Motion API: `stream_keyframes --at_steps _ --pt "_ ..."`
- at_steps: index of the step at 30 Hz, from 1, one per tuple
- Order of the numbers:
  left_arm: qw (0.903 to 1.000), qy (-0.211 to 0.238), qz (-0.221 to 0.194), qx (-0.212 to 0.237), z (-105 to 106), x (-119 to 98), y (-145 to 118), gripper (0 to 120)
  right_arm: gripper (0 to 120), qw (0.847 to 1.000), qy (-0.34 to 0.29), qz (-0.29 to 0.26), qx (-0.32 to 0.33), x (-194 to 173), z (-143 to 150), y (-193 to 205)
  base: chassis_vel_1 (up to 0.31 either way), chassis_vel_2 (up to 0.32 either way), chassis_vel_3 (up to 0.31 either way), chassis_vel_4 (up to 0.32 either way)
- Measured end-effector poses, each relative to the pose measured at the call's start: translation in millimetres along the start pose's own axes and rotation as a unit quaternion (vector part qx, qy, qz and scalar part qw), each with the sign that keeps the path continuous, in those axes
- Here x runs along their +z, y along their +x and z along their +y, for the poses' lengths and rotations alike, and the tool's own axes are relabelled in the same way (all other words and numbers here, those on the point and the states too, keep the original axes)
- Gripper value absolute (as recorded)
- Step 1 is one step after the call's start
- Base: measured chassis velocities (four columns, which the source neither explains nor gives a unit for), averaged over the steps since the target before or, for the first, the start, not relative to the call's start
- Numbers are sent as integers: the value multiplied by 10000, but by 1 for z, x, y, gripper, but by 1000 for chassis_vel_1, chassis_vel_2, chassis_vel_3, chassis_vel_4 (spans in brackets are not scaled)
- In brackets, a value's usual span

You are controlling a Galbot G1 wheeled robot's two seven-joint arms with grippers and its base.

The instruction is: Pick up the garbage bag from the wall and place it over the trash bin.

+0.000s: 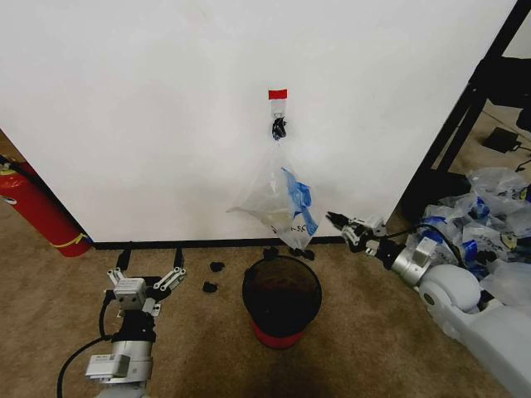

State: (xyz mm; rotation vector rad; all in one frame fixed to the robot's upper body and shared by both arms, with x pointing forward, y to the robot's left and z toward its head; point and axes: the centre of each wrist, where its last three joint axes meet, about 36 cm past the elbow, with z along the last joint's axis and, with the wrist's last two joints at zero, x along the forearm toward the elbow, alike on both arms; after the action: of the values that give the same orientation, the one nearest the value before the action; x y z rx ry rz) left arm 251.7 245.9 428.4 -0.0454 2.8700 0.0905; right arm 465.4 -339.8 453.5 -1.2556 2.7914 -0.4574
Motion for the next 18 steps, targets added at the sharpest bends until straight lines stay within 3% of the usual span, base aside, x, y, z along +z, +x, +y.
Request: stream_keyframes --at_steps 5,7,12,14,18 --pt "10000 -16 32 -48 2 4 1 100 48 9972 698 273 7 2 -12 -26 0 0 0 0" --pt "10000 -14 33 -53 2 4 1 100 49 9969 737 288 4 3 -13 -28 0 0 0 0" --pt "9999 4 34 -101 2 5 0 100 74 9957 858 336 -8 11 -12 -52 0 0 0 0" --pt "9999 5 36 -105 2 6 0 100 76 9957 860 347 -15 12 -12 -53 0 0 0 0" --pt "9999 25 56 -134 1 7 1 100 93 9952 861 462 -68 19 -11 -60 0 0 0 0"
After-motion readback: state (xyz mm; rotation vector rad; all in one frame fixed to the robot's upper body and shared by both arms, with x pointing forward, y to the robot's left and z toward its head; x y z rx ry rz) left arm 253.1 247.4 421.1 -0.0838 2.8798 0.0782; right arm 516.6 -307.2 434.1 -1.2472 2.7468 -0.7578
